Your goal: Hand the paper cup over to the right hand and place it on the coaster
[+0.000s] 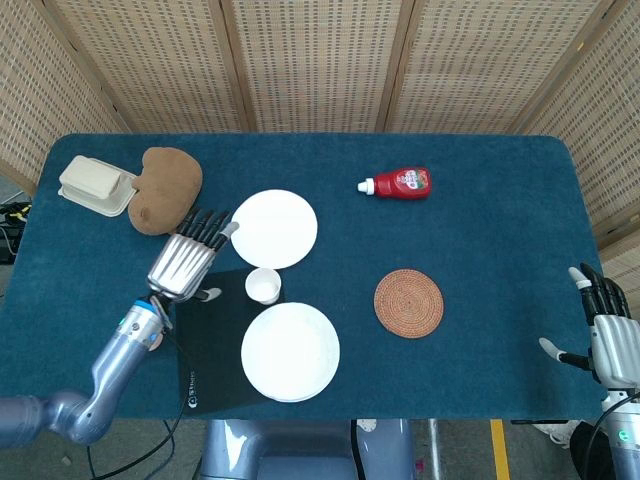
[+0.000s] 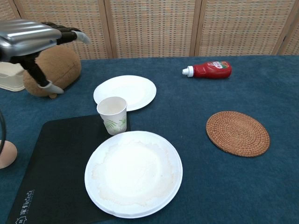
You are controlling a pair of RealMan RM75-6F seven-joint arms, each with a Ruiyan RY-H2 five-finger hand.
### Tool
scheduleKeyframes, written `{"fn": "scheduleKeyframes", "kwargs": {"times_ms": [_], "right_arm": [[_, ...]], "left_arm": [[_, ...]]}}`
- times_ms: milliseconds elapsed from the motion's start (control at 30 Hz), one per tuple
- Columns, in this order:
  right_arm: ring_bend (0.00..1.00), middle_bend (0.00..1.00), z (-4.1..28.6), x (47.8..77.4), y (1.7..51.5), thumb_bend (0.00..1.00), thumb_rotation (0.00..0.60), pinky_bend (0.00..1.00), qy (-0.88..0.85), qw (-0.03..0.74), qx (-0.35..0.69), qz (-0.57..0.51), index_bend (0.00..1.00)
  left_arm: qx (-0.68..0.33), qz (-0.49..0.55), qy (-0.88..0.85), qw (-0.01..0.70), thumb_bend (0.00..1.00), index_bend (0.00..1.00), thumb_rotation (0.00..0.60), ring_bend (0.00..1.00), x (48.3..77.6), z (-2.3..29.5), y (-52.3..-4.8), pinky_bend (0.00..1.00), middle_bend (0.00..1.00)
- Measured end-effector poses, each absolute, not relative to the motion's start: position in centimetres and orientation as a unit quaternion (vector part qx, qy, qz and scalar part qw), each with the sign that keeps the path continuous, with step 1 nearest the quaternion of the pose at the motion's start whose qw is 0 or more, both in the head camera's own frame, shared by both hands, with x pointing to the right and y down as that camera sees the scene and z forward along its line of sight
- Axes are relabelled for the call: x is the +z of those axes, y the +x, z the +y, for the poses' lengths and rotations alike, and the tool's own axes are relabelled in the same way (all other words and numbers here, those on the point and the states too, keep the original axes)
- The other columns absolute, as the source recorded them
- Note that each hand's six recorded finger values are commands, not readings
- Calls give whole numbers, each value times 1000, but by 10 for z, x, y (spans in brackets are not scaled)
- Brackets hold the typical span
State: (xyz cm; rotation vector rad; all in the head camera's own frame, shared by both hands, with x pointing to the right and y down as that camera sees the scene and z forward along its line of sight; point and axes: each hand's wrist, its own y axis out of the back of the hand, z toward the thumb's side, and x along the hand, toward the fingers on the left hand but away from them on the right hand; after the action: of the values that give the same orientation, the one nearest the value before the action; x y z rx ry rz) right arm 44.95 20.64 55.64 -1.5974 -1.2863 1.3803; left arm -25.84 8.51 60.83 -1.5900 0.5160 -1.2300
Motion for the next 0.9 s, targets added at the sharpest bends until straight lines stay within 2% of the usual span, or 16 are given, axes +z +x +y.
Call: {"fn": "scheduleKeyframes", "kwargs": {"times_ms": [433,667,900], "right_arm": [[0,0,208,558,440,16,600,0,-615,336,529,-478,0],[0,0,209,559,432,17,600,0,-620,345,528,-467,0],[0,0,210,561,422,16,600,0,-624,354,529,-454,0]], "left_arm": [[-507,334,-625,492,34,0,600,0,579,131,-360,0,0],[-539,378,-580,480,38,0,600,0,572,171,-423,0,0],[-557,404,-559,464,49,0,600,0,566,212,-464,0,0]]}}
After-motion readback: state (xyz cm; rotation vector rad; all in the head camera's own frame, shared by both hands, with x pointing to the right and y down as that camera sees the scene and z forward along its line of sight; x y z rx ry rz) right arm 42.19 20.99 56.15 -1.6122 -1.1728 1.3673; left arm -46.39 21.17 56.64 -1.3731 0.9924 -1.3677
